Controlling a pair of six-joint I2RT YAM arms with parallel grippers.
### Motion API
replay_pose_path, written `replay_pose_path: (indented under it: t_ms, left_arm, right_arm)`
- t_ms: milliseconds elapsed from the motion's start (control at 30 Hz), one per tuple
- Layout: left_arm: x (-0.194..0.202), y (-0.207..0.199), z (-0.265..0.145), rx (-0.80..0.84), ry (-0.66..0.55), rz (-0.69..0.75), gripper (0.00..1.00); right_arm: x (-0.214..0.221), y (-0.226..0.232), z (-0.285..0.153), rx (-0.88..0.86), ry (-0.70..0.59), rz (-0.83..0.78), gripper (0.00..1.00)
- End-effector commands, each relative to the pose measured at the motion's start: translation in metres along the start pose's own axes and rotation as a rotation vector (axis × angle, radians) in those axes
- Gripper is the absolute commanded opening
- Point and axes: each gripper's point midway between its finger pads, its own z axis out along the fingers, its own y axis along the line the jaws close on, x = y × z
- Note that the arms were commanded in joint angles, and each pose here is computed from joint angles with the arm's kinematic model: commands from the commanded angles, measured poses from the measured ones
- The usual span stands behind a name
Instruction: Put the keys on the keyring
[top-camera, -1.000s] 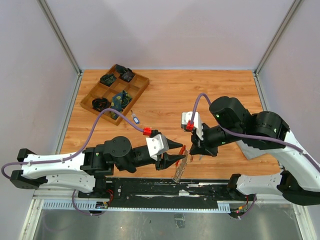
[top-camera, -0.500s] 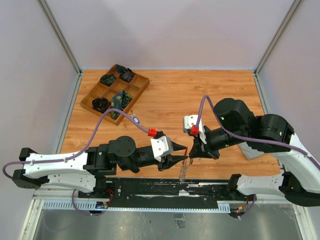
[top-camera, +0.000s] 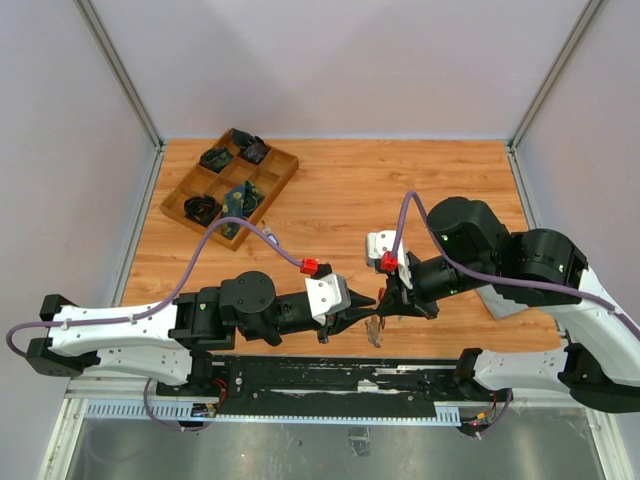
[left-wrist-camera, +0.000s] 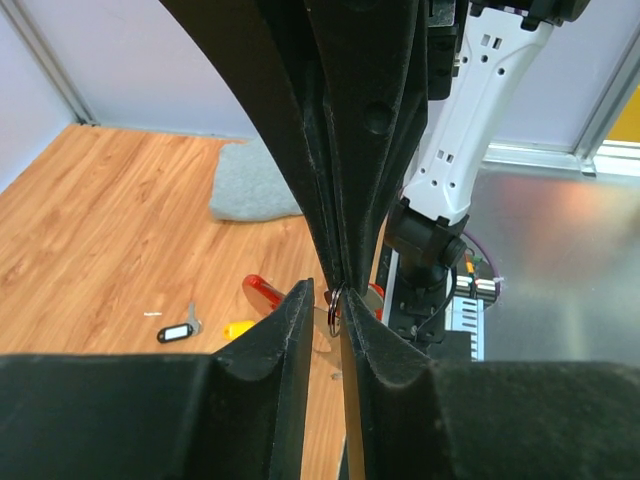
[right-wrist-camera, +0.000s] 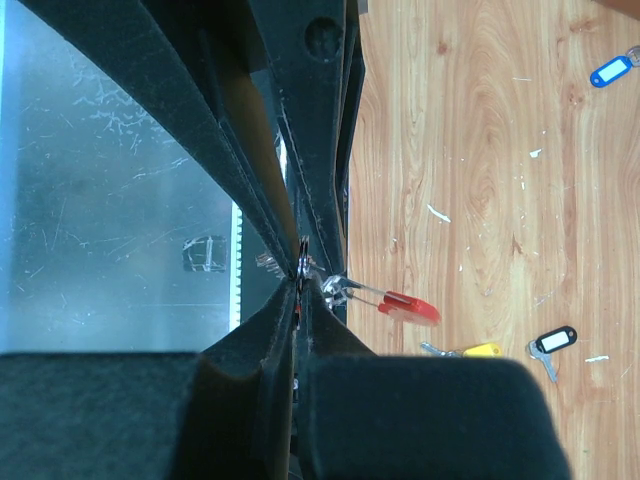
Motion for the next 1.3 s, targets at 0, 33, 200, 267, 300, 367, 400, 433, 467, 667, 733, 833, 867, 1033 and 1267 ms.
replay_pose_path:
  t_ms: [0, 33, 200, 267, 300, 367, 400, 433, 467, 667, 733, 833, 867, 1033, 1267]
  left_arm:
    - [-0.015, 0.001, 0.0, 0.005, -0.03, 0.006, 0.22]
    - [-0.015, 0.001, 0.0, 0.005, -0.03, 0.006, 0.22]
    - [-0.014, 0.001, 0.001, 0.003, -0.025, 0.011, 0.19]
    - [-0.013, 0.002, 0.0, 0.001, -0.022, 0.012, 0.18]
    - [-0.014, 0.002, 0.001, 0.0, -0.023, 0.012, 0.16]
    - [-0.014, 0.002, 0.0, -0.002, -0.023, 0.012, 0.13]
    - [-0.014, 0.002, 0.0, -0.003, -0.023, 0.011, 0.09]
    - [-0.015, 0.003, 0.0, -0.005, -0.027, 0.012, 0.04]
    - [-0.015, 0.003, 0.0, -0.006, -0.028, 0.011, 0.01]
    - [-0.021, 0.006, -0.003, -0.023, -0.059, 0.0, 0.0]
    - [-0.024, 0.008, -0.006, -0.034, -0.08, -0.011, 0.0]
    - [-0.029, 0.012, -0.012, -0.049, -0.117, -0.032, 0.0]
    - [-0.031, 0.012, -0.014, -0.054, -0.13, -0.037, 0.0]
    - [-0.04, 0.018, -0.024, -0.08, -0.196, -0.07, 0.01]
    - [-0.043, 0.022, -0.03, -0.099, -0.233, -0.092, 0.0]
  right_arm:
    - [-0.008, 0.005, -0.003, -0.011, -0.041, -0.042, 0.01]
    - [-0.008, 0.005, -0.003, -0.008, -0.042, -0.042, 0.01]
    - [-0.009, 0.004, -0.005, 0.004, -0.054, -0.046, 0.01]
    - [-0.01, 0.004, -0.006, 0.008, -0.057, -0.046, 0.01]
    - [-0.01, 0.003, -0.006, 0.009, -0.058, -0.047, 0.01]
    - [-0.01, 0.003, -0.005, 0.008, -0.058, -0.046, 0.01]
    - [-0.01, 0.003, -0.005, 0.006, -0.057, -0.045, 0.01]
    - [-0.011, 0.003, -0.004, 0.005, -0.057, -0.046, 0.01]
    - [-0.01, 0.003, -0.004, 0.004, -0.055, -0.045, 0.01]
    - [-0.018, -0.003, -0.008, 0.055, -0.098, -0.029, 0.13]
    - [-0.023, -0.005, -0.012, 0.08, -0.129, -0.014, 0.23]
    - [-0.025, -0.01, -0.018, 0.134, -0.164, 0.014, 0.29]
    - [-0.027, -0.01, -0.02, 0.147, -0.182, 0.023, 0.3]
    - [-0.034, -0.016, -0.024, 0.204, -0.283, 0.102, 0.34]
    - [-0.047, -0.019, -0.026, 0.231, -0.432, 0.233, 0.37]
